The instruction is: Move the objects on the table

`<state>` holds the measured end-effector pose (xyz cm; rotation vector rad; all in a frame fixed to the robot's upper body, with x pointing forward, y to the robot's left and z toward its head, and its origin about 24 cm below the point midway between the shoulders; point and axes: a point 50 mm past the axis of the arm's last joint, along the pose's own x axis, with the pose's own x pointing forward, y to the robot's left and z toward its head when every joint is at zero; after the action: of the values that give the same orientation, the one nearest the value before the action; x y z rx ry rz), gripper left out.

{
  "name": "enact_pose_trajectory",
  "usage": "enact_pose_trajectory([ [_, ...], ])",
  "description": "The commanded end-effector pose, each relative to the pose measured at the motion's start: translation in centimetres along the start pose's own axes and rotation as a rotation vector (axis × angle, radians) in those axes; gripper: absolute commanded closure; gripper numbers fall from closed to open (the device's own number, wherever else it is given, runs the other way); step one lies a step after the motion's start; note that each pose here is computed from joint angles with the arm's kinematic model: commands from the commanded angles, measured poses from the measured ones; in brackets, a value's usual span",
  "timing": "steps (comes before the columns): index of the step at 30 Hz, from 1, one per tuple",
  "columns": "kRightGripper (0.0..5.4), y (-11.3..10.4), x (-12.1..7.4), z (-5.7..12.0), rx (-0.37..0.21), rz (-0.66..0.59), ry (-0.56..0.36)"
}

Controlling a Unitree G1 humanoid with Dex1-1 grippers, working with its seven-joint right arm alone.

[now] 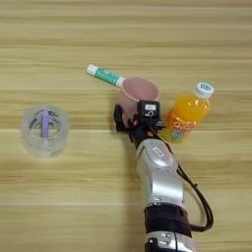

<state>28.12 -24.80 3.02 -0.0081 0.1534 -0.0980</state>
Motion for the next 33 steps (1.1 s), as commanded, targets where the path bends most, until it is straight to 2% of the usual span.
enact_pose_trajectory([
  [1, 1.39, 0.1, 0.3, 3.7, -0.048, 0.02, -0.152],
  [9, 1.39, 2.7, -1.8, 2.4, -0.055, 0.111, -0.127],
  [23, 1.39, 5.4, -3.3, 1.2, -0.039, 0.206, -0.083],
  [33, 1.39, 5.8, -3.4, 0.6, -0.043, 0.216, -0.06],
])
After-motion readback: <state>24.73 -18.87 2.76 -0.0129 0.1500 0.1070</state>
